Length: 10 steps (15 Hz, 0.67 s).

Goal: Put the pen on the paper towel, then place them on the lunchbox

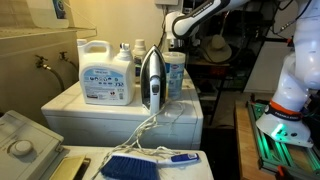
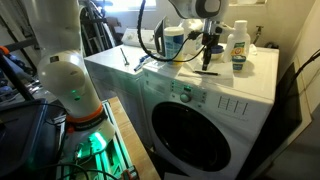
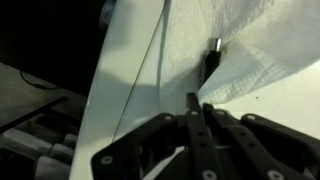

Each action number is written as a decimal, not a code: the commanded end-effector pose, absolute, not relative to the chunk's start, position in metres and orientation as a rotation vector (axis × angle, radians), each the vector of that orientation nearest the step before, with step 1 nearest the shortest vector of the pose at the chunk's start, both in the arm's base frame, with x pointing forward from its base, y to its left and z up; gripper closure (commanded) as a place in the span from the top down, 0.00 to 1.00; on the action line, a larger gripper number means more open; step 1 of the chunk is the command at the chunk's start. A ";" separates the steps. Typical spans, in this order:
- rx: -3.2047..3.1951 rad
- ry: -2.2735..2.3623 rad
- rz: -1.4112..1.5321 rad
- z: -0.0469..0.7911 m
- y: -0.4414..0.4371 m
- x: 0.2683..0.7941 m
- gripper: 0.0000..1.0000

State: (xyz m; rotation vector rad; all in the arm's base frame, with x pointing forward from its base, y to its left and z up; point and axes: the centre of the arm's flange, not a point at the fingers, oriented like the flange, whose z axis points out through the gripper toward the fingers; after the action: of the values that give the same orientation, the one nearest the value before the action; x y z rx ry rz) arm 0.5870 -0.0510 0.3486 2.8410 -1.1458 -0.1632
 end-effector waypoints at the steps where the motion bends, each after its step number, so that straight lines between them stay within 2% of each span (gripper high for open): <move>1: 2.860 -1.163 -0.117 0.341 -0.053 0.566 0.08; 6: 2.853 -1.144 -0.084 0.328 -0.054 0.558 0.08; 7: 2.858 -1.141 -0.080 0.328 -0.054 0.557 0.13; 9: 2.859 -1.147 -0.069 0.328 -0.055 0.555 0.38; 10: 2.868 -1.145 -0.062 0.330 -0.055 0.554 0.45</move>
State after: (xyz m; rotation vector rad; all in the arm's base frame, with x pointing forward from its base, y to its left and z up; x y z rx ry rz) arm 0.5708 -0.0500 0.3274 2.8607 -1.1495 -0.0979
